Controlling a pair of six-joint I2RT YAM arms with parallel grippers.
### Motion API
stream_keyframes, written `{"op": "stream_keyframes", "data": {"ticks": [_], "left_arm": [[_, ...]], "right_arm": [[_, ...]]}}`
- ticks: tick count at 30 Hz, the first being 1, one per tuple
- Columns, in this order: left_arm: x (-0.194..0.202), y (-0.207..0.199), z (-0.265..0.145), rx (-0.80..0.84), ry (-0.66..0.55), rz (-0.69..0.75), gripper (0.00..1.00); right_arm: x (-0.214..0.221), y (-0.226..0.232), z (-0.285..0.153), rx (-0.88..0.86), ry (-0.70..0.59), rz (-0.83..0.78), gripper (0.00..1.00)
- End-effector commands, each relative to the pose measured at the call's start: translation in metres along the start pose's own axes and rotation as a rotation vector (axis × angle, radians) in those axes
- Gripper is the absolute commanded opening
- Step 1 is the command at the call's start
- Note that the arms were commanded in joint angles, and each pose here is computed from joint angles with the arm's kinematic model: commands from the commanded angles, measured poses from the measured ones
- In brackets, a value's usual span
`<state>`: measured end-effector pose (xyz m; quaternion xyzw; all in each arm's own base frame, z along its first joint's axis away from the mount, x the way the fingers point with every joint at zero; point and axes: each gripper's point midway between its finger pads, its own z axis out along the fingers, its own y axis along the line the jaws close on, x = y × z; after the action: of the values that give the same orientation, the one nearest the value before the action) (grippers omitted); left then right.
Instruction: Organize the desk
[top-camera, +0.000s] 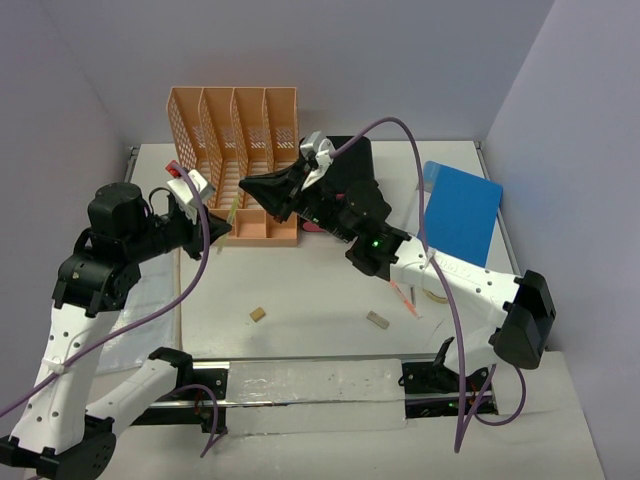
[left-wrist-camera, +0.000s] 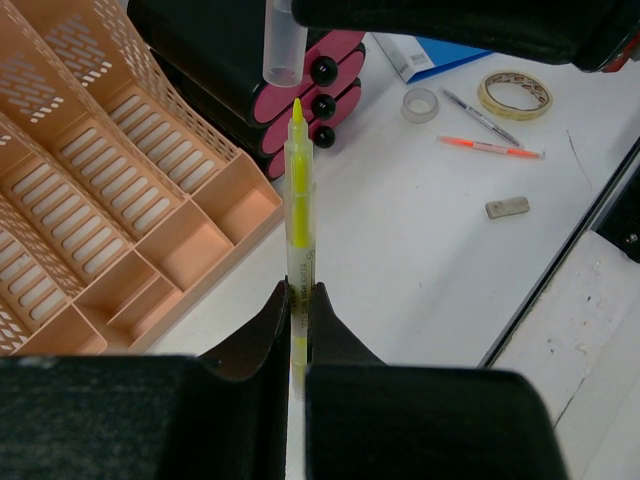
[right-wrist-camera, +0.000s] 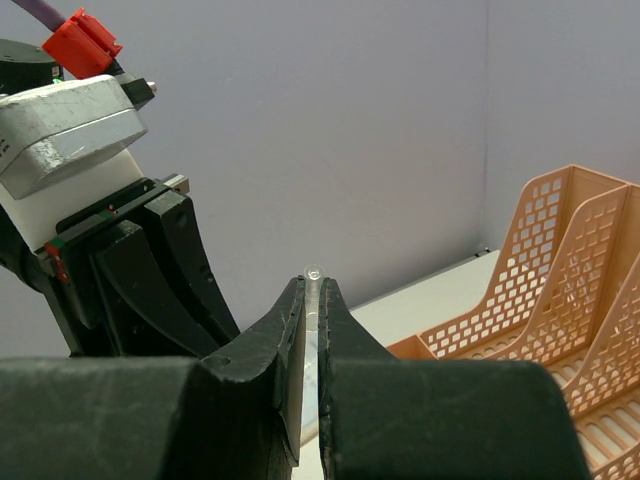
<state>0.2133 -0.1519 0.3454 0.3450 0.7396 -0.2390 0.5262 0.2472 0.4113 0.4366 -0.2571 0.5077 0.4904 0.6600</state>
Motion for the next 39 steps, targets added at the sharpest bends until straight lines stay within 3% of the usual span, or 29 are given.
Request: {"op": "stream_keyframes", "data": {"ticks": [1,39], "left_arm": [[-0.007,0.005,0.001,-0.024,-0.027,0.015,0.0],[-0.017,0.01,0.001,-0.052,-0.066,0.028,0.0]], "right_arm": [[-0.024,0.012,-0.005,-0.057,-0.065,0.002,0.0],[0.017,0.007,0.008,-0.11,0.033,0.117,0.0]]}}
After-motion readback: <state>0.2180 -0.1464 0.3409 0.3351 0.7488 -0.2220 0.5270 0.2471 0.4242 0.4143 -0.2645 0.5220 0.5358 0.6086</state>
